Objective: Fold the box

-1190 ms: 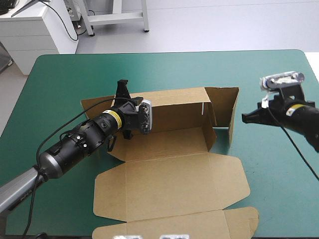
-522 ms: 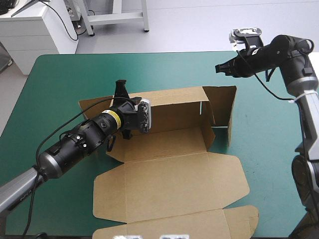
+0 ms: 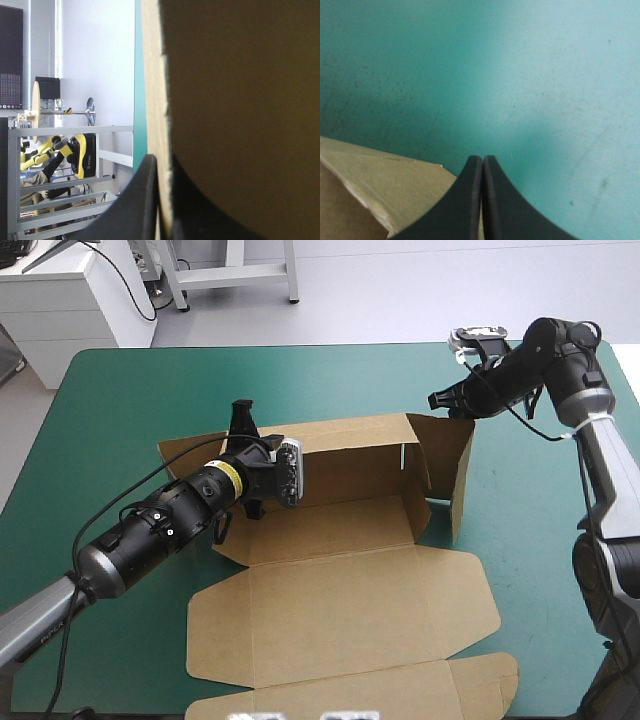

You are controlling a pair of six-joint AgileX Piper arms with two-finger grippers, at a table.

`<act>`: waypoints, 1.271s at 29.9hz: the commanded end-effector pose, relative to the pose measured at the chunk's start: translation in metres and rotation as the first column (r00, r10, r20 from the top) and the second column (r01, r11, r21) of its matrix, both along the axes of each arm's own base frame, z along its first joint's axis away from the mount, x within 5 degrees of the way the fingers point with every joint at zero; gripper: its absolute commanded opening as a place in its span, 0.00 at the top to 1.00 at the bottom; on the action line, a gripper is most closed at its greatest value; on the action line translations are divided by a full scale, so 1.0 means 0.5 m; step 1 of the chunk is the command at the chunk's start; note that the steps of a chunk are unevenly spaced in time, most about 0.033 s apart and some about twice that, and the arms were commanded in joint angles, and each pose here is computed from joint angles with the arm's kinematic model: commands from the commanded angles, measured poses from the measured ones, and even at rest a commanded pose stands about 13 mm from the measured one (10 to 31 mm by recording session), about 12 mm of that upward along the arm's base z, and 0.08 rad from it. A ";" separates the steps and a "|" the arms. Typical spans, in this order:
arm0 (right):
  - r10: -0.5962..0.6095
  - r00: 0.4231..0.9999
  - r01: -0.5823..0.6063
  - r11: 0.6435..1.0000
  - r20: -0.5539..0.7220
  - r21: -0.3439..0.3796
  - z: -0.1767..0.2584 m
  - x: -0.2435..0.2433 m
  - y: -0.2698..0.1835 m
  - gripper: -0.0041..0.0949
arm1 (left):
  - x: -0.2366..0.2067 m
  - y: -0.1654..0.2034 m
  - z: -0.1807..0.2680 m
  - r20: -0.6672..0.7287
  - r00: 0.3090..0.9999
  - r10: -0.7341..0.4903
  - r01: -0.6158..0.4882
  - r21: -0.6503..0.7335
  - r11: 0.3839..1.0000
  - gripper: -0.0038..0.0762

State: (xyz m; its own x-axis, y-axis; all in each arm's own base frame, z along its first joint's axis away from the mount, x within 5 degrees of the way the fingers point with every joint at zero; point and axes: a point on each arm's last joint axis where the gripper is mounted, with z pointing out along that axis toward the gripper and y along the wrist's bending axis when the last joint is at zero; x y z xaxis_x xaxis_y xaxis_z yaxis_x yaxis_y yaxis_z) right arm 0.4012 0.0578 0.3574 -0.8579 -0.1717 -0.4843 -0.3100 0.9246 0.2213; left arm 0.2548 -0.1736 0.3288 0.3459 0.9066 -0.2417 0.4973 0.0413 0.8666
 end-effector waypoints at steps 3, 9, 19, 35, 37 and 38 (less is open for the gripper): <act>0.060 0.996 -0.060 0.998 0.059 -0.005 0.052 -0.068 -0.005 0.98 | -0.007 0.009 0.030 0.023 1.000 0.018 -0.018 -0.032 0.999 0.96; 0.170 0.983 -0.175 0.981 0.068 0.081 0.044 -0.095 0.015 0.98 | -0.007 0.009 0.030 0.023 1.000 0.018 -0.018 -0.032 0.999 0.96; 0.230 0.962 -0.242 0.968 0.150 0.068 0.039 -0.131 0.018 0.98 | -0.007 0.013 0.025 0.002 0.999 0.036 -0.036 -0.020 0.999 0.96; 0.311 0.853 -0.336 0.942 0.418 -0.014 -0.081 -0.245 0.017 0.98 | -0.007 0.016 0.022 -0.014 0.999 0.050 -0.050 -0.004 0.999 0.96; 0.330 0.843 -0.351 0.936 0.425 -0.031 -0.083 -0.252 0.016 0.98 | -0.007 0.016 0.022 -0.014 0.999 0.050 -0.050 -0.004 0.999 0.96; 0.336 0.839 -0.356 0.934 0.427 -0.036 -0.083 -0.253 0.017 0.98 | -0.007 0.016 0.022 -0.014 0.999 0.051 -0.051 -0.004 0.999 0.96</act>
